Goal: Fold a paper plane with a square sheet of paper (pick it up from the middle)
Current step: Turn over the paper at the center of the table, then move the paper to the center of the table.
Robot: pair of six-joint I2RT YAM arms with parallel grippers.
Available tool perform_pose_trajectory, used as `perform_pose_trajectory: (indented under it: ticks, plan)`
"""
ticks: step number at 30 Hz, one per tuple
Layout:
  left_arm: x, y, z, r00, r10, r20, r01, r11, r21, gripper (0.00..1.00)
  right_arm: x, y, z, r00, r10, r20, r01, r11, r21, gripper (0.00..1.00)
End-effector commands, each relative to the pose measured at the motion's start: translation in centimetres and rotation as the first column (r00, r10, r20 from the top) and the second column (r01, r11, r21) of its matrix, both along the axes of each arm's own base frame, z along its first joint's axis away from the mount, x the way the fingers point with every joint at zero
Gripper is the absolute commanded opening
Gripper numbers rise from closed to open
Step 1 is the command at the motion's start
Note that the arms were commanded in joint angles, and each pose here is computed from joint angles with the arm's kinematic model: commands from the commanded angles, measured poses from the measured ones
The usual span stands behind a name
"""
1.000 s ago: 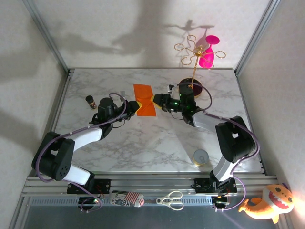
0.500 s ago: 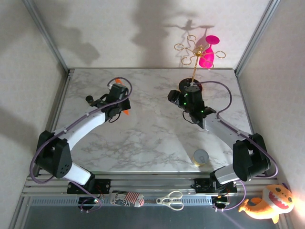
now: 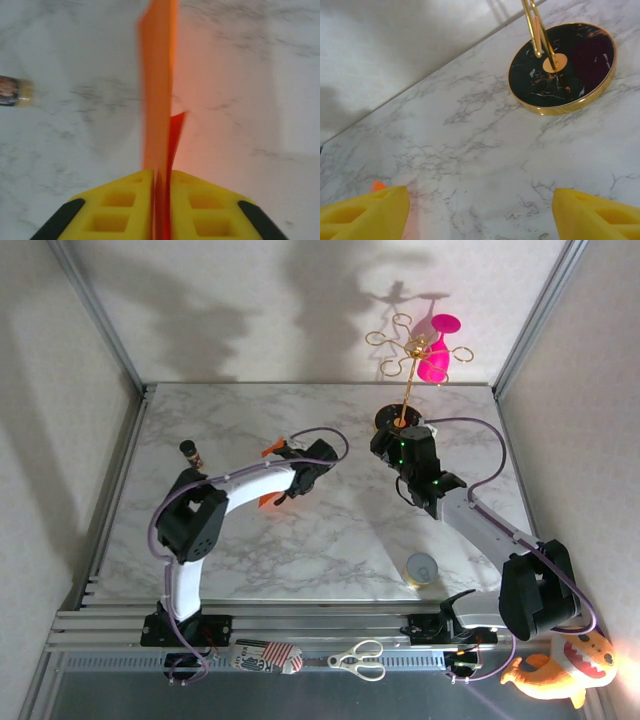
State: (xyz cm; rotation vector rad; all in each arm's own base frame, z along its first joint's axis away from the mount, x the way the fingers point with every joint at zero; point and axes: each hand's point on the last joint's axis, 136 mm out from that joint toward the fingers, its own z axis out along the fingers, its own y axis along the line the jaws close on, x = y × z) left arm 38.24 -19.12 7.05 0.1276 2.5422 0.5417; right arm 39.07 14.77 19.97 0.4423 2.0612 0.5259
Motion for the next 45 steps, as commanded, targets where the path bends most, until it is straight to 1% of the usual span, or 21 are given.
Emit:
perform_pose_trajectory:
  ticks: [1, 3, 5, 7, 9, 12, 15, 17, 18, 20, 22, 23, 25, 26, 29, 33, 35, 39, 41, 45]
  plan:
    - [0.0, -3.8, -1.3, 0.998, -0.028, -0.048, 0.018, 0.981, -0.196, 0.24, 0.2, -0.8, -0.4, 0.999, -0.045, -0.015, 0.045, 0.999, -0.004, 0.75]
    - [0.3, -5.6, -1.2, 0.998, -0.042, -0.050, 0.025, 0.950, -0.312, 0.33, 0.3, -0.6, -0.7, 0.999, -0.037, -0.031, 0.037, 0.999, -0.005, 0.75]
    - [0.7, -7.2, -0.5, 0.997, -0.069, -0.041, 0.046, 0.912, -0.407, 0.39, 0.5, -0.1, -0.9, 0.999, -0.015, -0.042, 0.015, 1.000, -0.004, 0.75]
    - [1.3, -7.6, 0.9, 0.997, -0.071, -0.013, 0.056, 0.873, -0.484, 0.48, 0.7, 0.8, -1.6, 0.997, 0.021, -0.068, -0.021, 1.000, 0.005, 0.74]
    - [1.8, -7.1, 2.3, 0.999, -0.050, 0.017, 0.051, 0.834, -0.550, 0.51, 0.9, 2.0, -2.3, 0.993, 0.062, -0.100, -0.060, 0.998, 0.023, 0.73]
    - [2.5, -4.9, 4.4, 0.998, 0.025, 0.066, 0.024, 0.759, -0.651, 0.56, 1.1, 4.8, -3.7, 0.980, 0.128, -0.152, -0.124, 0.992, 0.039, 0.71]
    - [2.7, -1.0, 6.1, 0.983, 0.147, 0.107, -0.022, 0.680, -0.733, 0.63, 0.8, 8.9, -5.0, 0.957, 0.213, -0.198, -0.205, 0.977, 0.059, 0.69]
    - [2.4, 1.7, 6.7, 0.967, 0.221, 0.124, -0.047, 0.639, -0.768, 0.70, 0.5, 11.8, -5.9, 0.936, 0.271, -0.224, -0.258, 0.962, 0.084, 0.67]
    - [2.1, 2.7, 7.0, 0.965, 0.230, 0.125, -0.043, 0.611, -0.791, 0.73, 0.2, 13.6, -6.3, 0.923, 0.307, -0.234, -0.291, 0.951, 0.100, 0.66]
    - [1.5, 4.1, 7.2, 0.966, 0.239, 0.102, -0.048, 0.551, -0.833, 0.75, -0.4, 16.8, -6.8, 0.894, 0.378, -0.241, -0.357, 0.925, 0.127, 0.62]
    - [1.0, 5.4, 7.7, 0.963, 0.252, 0.098, -0.045, 0.508, -0.860, 0.79, -1.0, 19.5, -7.5, 0.861, 0.441, -0.252, -0.417, 0.897, 0.146, 0.62]
    - [0.7, 6.2, 8.0, 0.958, 0.268, 0.102, -0.046, 0.494, -0.868, 0.82, -1.7, 21.2, -7.8, 0.839, 0.481, -0.254, -0.454, 0.877, 0.159, 0.62]
    - [0.3, 7.8, 8.8, 0.945, 0.303, 0.126, -0.036, 0.478, -0.878, 0.95, -2.5, 23.2, -8.3, 0.806, 0.530, -0.262, -0.498, 0.848, 0.181, 0.61]
    - [0.1, 8.7, 9.1, 0.935, 0.326, 0.138, -0.035, 0.473, -0.880, 0.99, -2.9, 24.2, -8.7, 0.790, 0.551, -0.268, -0.518, 0.834, 0.188, 0.61]
    - [-0.5, 11.3, 9.8, 0.906, 0.392, 0.160, -0.043, 0.460, -0.887, 1.00, -3.9, 26.6, -9.7, 0.743, 0.604, -0.288, -0.564, 0.797, 0.217, 0.59]
    - [-1.1, 13.2, 9.7, 0.883, 0.447, 0.144, -0.056, 0.404, -0.913, 1.00, -4.5, 28.4, -11.6, 0.697, 0.636, -0.332, -0.588, 0.772, 0.242, 0.56]
    - [-1.3, 13.5, 9.6, 0.881, 0.454, 0.134, -0.060, 0.388, -0.920, 1.00, -4.5, 28.8, -12.7, 0.684, 0.635, -0.359, -0.587, 0.772, 0.246, 0.55]
    - [-1.3, 13.4, 9.3, 0.886, 0.448, 0.122, -0.063, 0.376, -0.924, 1.00, -4.4, 29.0, -14.4, 0.665, 0.628, -0.405, -0.590, 0.774, 0.230, 0.54]
    - [-1.2, 13.2, 9.2, 0.889, 0.443, 0.117, -0.058, 0.361, -0.931, 0.99, -4.4, 28.9, -15.2, 0.656, 0.622, -0.427, -0.591, 0.776, 0.221, 0.53]
    - [-1.0, 12.8, 8.8, 0.896, 0.433, 0.099, -0.062, 0.343, -0.937, 0.99, -4.7, 27.8, -17.1, 0.645, 0.594, -0.481, -0.585, 0.789, 0.191, 0.51]
